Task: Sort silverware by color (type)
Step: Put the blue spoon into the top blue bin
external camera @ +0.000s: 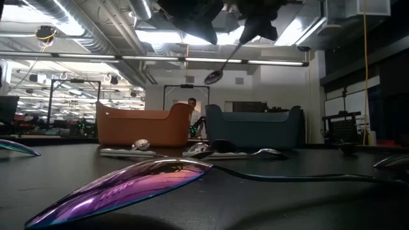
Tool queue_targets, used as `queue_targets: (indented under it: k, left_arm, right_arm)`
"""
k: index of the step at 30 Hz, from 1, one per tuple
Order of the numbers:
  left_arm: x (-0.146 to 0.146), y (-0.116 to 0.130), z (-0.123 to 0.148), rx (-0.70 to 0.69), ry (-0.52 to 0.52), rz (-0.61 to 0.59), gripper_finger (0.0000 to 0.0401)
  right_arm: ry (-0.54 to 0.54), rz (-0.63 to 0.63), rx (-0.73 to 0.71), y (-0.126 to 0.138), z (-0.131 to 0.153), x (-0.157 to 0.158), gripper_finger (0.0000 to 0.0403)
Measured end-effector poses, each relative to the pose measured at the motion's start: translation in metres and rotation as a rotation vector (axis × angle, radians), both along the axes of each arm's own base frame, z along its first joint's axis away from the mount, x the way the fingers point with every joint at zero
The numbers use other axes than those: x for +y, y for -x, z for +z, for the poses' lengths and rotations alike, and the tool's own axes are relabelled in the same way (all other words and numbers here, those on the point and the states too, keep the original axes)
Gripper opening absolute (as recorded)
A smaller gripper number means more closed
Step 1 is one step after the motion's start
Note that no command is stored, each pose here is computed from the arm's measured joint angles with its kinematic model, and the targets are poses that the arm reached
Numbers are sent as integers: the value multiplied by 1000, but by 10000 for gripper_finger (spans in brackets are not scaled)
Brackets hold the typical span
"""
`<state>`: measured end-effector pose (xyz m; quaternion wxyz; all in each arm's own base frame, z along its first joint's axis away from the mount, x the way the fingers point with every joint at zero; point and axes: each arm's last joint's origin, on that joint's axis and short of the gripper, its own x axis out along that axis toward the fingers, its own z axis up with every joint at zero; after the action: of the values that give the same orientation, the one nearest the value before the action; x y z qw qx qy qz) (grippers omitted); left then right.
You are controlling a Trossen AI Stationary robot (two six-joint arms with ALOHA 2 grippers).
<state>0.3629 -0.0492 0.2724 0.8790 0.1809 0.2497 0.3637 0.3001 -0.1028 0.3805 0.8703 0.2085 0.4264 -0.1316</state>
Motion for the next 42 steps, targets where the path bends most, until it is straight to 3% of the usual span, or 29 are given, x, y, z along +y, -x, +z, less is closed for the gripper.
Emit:
queue_targets:
  k: [13, 21, 33, 42]
  left_arm:
    - [0, 0, 0, 0, 1, 0, 118]
    - [0, 0, 0, -1, 2, 0, 118]
    - [0, 0, 0, -3, 9, -7, 118]
    - [0, 0, 0, -3, 14, -12, 118]
  right_arm:
    - [-39, -199, -17, 45, -4, -85, 0]
    - [-138, -313, -75, 65, -56, -128, 0]
    - [-206, -397, -134, 69, -128, -134, 0]
    - [-201, -441, -145, 71, -150, -132, 0]
